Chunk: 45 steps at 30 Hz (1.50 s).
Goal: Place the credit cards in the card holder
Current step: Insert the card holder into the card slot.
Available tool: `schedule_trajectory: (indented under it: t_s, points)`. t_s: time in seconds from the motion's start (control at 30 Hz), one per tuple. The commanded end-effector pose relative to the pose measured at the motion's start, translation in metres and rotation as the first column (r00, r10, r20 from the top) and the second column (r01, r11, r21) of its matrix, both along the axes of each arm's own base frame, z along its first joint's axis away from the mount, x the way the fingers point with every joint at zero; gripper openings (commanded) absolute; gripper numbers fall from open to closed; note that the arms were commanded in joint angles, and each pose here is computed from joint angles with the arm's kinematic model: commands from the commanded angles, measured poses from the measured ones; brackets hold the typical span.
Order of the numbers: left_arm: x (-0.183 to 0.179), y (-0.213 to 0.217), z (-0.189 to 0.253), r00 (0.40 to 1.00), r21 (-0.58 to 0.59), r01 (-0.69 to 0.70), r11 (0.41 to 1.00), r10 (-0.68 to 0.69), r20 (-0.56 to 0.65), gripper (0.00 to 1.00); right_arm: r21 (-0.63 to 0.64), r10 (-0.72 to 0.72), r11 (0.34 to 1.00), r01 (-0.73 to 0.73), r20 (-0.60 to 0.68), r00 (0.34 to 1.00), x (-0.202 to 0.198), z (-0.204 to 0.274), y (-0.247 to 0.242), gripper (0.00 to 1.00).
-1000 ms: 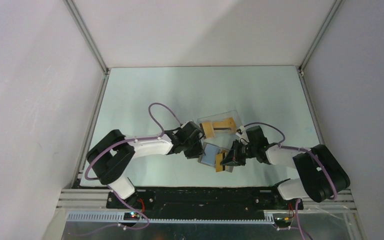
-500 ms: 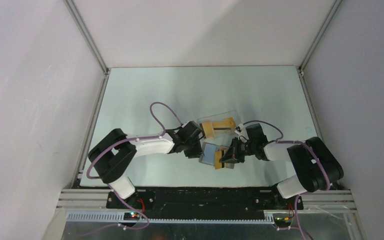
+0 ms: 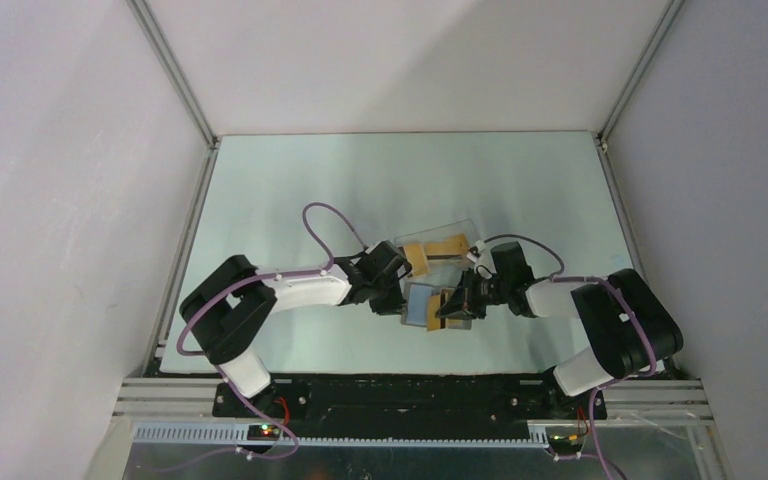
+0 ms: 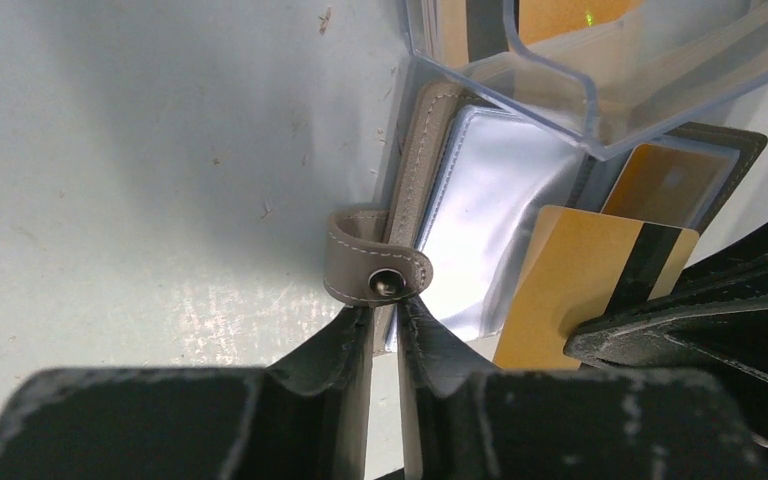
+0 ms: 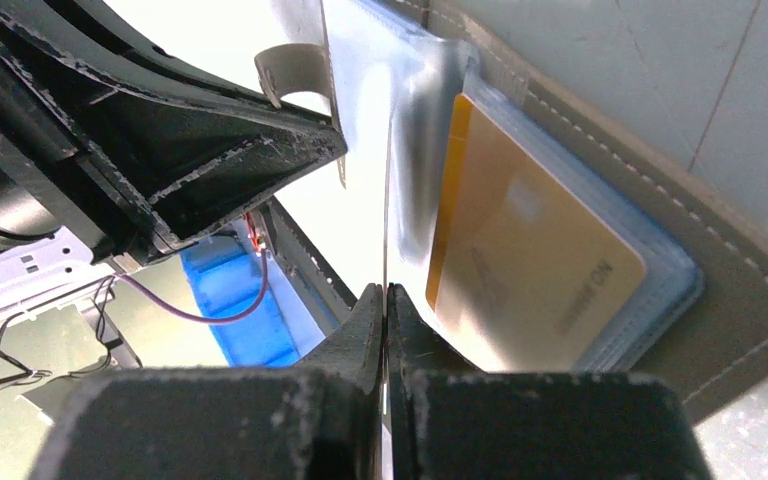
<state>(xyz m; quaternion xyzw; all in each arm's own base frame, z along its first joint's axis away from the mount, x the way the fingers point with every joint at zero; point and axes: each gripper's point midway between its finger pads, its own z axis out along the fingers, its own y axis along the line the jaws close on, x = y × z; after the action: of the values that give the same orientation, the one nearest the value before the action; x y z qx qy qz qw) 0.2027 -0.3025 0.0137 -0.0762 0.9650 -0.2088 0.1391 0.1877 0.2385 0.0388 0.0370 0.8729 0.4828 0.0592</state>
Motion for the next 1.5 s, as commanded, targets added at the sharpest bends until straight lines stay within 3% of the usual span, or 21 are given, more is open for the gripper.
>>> schedule_trajectory:
  t_s: [0.0, 0.1, 0.37, 0.67, 0.77, 1.47]
  points:
    - [-0.011, 0.027, -0.030, 0.999, 0.147, 0.019, 0.989, -0.013, -0.041, 0.17, 0.029, 0.008, 1.000, -0.009, 0.060, 0.998, 0.017, 0.012, 0.006, 0.00]
    - [-0.012, 0.027, -0.031, 0.999, 0.151, 0.021, 0.988, -0.014, -0.044, 0.13, 0.040, 0.016, 0.999, -0.018, 0.046, 0.999, 0.019, 0.011, 0.005, 0.00]
    - [-0.017, 0.029, -0.037, 0.997, 0.160, 0.036, 0.986, -0.024, -0.074, 0.07, -0.133, 0.081, 0.988, -0.074, 0.053, 0.995, 0.024, 0.001, -0.011, 0.00]
    - [-0.017, 0.026, -0.040, 0.996, 0.161, 0.055, 0.985, -0.042, -0.083, 0.05, -0.181, 0.152, 0.973, -0.144, 0.034, 0.988, 0.021, -0.016, -0.018, 0.00]
    - [-0.016, 0.025, -0.039, 0.996, 0.161, 0.057, 0.985, -0.045, -0.081, 0.01, -0.228, 0.180, 0.959, -0.166, 0.042, 0.983, 0.023, -0.017, -0.024, 0.00]
    - [-0.021, 0.013, -0.046, 0.984, 0.152, 0.124, 0.981, -0.102, -0.148, 0.00, -0.299, 0.194, 0.944, -0.142, 0.154, 0.969, 0.048, 0.002, -0.037, 0.00]
